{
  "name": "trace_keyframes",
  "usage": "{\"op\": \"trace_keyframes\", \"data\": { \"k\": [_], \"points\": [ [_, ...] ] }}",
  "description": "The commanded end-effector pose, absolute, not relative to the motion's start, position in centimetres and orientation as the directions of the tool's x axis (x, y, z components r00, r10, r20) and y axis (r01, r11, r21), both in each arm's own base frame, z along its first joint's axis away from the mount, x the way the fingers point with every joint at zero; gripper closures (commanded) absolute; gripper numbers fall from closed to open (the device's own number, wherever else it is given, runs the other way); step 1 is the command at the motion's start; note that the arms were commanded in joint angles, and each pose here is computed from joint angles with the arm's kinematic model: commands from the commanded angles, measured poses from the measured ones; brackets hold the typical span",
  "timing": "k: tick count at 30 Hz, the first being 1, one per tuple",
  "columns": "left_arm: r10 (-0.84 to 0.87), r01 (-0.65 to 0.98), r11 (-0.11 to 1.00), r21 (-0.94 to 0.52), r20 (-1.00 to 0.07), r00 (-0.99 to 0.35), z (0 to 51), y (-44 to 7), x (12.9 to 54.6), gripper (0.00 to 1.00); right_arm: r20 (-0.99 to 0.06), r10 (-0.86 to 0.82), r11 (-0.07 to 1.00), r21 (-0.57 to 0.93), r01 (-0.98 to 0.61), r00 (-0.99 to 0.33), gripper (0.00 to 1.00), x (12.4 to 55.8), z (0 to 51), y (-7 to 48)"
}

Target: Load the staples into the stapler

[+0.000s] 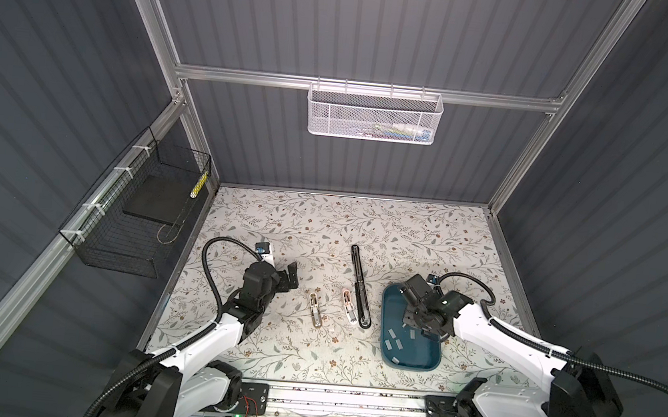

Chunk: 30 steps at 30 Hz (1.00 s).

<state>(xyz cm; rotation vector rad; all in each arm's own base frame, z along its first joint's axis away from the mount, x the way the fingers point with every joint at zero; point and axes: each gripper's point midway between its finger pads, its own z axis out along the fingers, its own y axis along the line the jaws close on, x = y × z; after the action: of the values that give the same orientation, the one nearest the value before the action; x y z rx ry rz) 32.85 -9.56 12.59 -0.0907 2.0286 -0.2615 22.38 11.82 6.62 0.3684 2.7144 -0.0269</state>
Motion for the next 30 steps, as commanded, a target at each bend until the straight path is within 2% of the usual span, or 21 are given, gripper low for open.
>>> {"op": "trace_keyframes", "data": {
  "k": [1,10,19,25,30],
  "points": [
    [-0.162,0.033,0.980,-0.198,-0.875,-0.456,12.6,-9.1,33.3,0.00,-0.333,0.254,0.963,0.004,0.268,-0.908,0.68,21.2,5.5,11.4],
    [-0.162,0.032,0.980,-0.199,-0.874,-0.458,12.6,-9.1,33.2,0.00,-0.281,0.219,0.968,-0.060,0.245,-0.934,0.68,20.9,3.5,11.3],
    [-0.164,0.032,0.979,-0.200,-0.874,-0.458,12.7,-9.1,33.2,0.00,-0.248,0.239,0.964,-0.057,0.261,-0.939,0.69,20.1,2.2,11.3],
    [-0.165,0.033,0.979,-0.202,-0.875,-0.455,12.8,-9.1,33.2,0.00,-0.246,0.240,0.965,-0.042,0.257,-0.939,0.65,20.1,1.9,11.5],
    [-0.165,0.033,0.979,-0.202,-0.874,-0.456,12.8,-9.1,33.2,0.00,-0.239,0.242,0.964,-0.053,0.261,-0.940,0.69,19.8,1.4,11.3]
  ]
}}
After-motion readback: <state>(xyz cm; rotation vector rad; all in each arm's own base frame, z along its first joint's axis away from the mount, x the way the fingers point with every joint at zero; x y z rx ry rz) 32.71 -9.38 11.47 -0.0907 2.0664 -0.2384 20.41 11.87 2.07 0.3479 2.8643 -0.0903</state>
